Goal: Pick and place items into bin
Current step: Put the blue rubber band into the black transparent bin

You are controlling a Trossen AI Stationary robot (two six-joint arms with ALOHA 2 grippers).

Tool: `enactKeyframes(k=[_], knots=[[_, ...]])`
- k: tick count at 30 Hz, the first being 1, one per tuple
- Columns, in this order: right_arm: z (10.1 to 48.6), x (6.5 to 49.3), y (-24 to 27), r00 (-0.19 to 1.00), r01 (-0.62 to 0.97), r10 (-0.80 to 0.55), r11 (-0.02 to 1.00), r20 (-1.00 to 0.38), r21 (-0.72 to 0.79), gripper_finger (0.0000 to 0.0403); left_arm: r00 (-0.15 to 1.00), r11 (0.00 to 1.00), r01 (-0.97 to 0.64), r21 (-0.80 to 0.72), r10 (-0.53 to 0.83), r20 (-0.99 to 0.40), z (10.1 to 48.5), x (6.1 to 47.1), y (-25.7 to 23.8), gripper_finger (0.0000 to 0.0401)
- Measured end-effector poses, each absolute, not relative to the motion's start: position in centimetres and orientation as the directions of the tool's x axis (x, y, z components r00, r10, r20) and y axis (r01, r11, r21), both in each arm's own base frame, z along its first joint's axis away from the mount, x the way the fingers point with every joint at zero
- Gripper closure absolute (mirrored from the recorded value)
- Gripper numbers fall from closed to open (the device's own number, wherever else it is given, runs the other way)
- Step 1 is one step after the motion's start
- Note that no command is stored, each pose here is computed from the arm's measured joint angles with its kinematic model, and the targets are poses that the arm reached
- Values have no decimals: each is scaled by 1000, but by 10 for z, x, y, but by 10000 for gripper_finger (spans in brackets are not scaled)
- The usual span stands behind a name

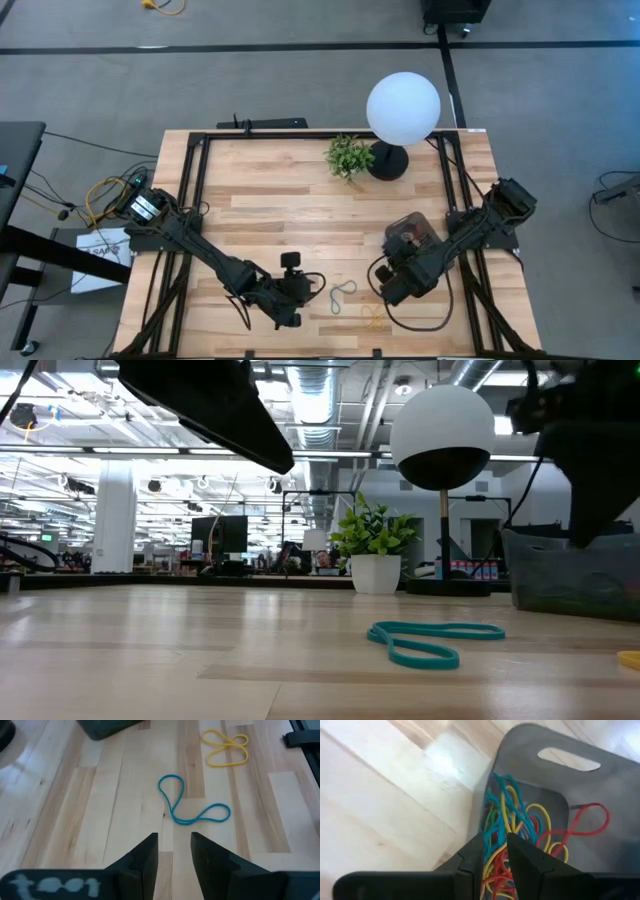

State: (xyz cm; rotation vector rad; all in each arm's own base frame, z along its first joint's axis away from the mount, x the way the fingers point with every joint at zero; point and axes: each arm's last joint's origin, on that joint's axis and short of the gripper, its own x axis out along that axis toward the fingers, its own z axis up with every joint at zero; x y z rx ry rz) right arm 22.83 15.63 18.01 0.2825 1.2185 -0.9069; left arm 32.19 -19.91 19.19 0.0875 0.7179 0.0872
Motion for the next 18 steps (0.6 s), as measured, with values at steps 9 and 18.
enactKeyframes(k=[9,18], knots=[[204,234,180,269,679,-479,709,-835,-189,323,791,994,-48,94,95,-604,155,349,-202,294],[207,248,196,458,495,-410,855,-789,-157,323,776,999,-31,-14,15,-631,129,369,-188,294]])
